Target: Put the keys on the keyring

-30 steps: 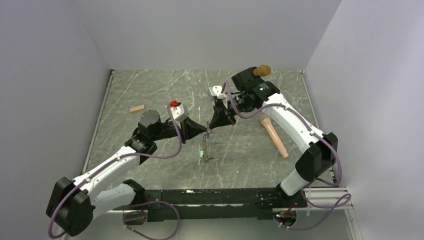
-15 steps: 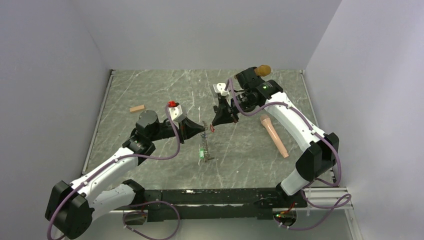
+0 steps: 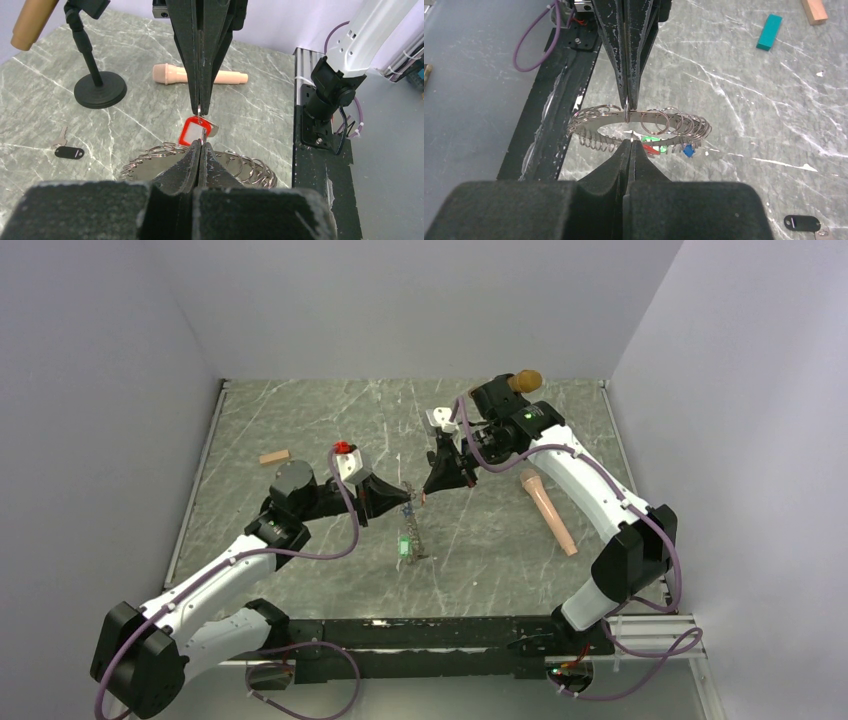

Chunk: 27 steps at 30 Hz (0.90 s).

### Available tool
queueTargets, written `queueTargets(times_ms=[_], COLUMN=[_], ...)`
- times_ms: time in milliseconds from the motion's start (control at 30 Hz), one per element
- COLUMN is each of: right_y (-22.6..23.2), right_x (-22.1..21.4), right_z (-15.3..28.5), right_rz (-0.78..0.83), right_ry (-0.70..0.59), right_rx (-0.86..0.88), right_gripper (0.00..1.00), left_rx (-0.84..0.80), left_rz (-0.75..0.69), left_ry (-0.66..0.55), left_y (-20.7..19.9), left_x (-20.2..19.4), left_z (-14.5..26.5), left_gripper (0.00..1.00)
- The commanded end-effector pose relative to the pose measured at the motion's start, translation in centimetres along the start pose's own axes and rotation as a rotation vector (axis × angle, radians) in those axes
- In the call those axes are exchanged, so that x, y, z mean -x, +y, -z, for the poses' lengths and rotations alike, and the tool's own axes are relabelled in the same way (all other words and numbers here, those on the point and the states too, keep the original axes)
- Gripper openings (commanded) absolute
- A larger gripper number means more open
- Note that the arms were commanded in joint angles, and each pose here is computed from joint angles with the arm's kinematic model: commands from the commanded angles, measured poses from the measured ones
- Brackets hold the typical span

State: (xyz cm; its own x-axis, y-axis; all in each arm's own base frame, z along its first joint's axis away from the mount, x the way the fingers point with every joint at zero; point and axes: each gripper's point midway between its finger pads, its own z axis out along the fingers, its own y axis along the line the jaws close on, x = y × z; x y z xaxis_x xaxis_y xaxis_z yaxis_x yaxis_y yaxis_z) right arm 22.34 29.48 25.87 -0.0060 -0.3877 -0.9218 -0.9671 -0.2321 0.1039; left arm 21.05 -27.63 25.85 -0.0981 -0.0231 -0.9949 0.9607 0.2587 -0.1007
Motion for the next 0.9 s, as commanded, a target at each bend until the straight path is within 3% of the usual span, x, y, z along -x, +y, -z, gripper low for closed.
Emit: queueTargets(times_ms=[0, 867], right_y=[1.05, 1.52], right_x=[1.78, 2.08], right_z=[0.08, -0.27], right_rz=[0.048, 0.043], right_ry=[-0.060, -0.077], right_rx=[0.029, 0.057], right_gripper=[0.00, 0.00], left_rx=[-0.039, -0.029], left_rz=[-0.077, -0.080], left_ry=[-0.100, -0.111], left_y=[-0.75, -0.56], left_x=[3.60, 3.56], left_z=[-0.02, -0.05], left_gripper=[0.00, 0.00])
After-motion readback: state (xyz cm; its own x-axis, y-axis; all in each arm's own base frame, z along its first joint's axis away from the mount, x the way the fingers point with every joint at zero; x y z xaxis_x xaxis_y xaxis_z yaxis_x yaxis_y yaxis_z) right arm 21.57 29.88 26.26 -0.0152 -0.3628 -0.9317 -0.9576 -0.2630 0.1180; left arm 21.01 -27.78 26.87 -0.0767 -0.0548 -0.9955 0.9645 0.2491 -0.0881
